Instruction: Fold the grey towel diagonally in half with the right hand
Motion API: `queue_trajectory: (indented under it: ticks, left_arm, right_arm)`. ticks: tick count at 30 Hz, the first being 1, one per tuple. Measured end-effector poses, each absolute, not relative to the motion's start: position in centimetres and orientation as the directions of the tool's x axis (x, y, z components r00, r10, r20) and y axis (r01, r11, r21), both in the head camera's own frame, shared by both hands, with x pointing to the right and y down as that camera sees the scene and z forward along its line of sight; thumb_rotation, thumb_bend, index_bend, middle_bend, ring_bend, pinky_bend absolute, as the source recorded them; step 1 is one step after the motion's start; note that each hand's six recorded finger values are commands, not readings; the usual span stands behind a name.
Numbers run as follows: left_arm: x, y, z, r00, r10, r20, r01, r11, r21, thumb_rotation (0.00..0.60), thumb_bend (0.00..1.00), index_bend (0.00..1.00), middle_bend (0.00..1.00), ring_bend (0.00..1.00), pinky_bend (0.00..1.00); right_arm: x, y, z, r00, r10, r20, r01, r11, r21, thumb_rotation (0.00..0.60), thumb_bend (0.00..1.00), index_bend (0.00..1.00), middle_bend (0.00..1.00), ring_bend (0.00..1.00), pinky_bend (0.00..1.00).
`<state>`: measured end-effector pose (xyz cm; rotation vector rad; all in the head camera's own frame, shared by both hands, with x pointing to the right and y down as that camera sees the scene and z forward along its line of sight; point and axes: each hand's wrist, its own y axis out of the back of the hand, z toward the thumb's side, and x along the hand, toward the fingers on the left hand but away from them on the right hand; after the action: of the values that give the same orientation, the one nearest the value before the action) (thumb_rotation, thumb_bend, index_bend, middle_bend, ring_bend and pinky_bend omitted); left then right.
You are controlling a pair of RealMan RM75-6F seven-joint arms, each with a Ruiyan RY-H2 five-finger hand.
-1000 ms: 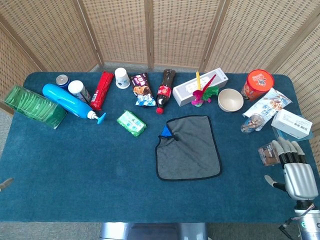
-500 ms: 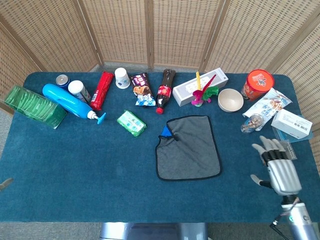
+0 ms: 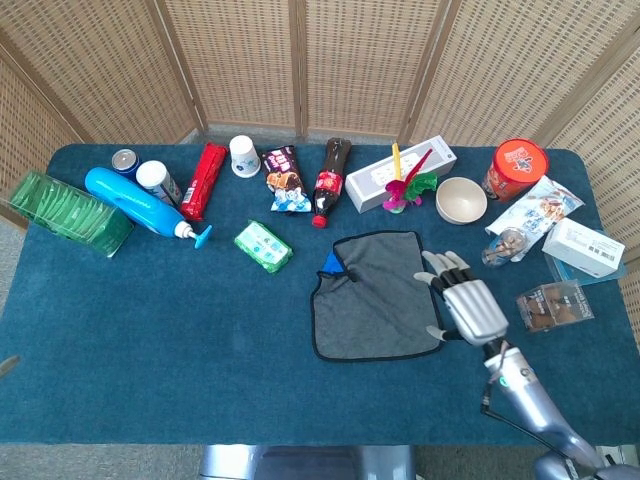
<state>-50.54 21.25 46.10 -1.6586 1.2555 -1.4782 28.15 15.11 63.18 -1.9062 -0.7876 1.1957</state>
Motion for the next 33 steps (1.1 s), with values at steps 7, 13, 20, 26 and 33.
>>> queue_trajectory:
  ticks: [7, 13, 20, 26, 33]
  left_arm:
    - [-50.7, 20.9, 46.7, -0.08, -0.898, 0.432, -0.255, -0.4, -0.88, 0.6, 0.19, 0.0, 0.0, 0.0, 0.0]
    - [-50.8, 20.6, 47.0, -0.096, -0.896, 0.433, -0.254, -0.399, -0.881, 0.6, 0.19, 0.0, 0.0, 0.0, 0.0]
    - [-51.3, 20.3, 47.4, -0.117, -0.888, 0.445, -0.248, -0.407, -0.879, 0.6, 0.19, 0.0, 0.0, 0.0, 0.0]
    - [-51.7, 20.1, 47.5, -0.136, -0.885, 0.445, -0.25, -0.404, -0.88, 0.6, 0.19, 0.0, 0.0, 0.0, 0.0]
    - [-52.2, 20.0, 47.4, -0.153, -0.883, 0.444, -0.262, -0.397, -0.88, 0.6, 0.19, 0.0, 0.0, 0.0, 0.0]
  right_arm:
    - [23.3, 13.7, 65.9, 0.447, 0.753, -0.483, 0.113, -0.583, -0.804, 0.6, 0.07, 0.25, 0.0, 0.0, 0.09]
    - [19.9, 12.1, 68.4, 0.473, 0.731, -0.491, 0.103, -0.6, -0.793, 0.6, 0.08, 0.28, 0.0, 0.0, 0.09]
    - [17.7, 10.7, 70.5, 0.475, 0.734, -0.485, 0.089, -0.588, -0.804, 0.6, 0.07, 0.3, 0.0, 0.0, 0.09]
    - [16.4, 9.9, 71.7, 0.477, 0.729, -0.492, 0.087, -0.596, -0.798, 0.6, 0.06, 0.3, 0.0, 0.0, 0.09]
    - [15.6, 9.6, 73.0, 0.466, 0.726, -0.505, 0.084, -0.605, -0.792, 0.6, 0.05, 0.3, 0.0, 0.0, 0.09]
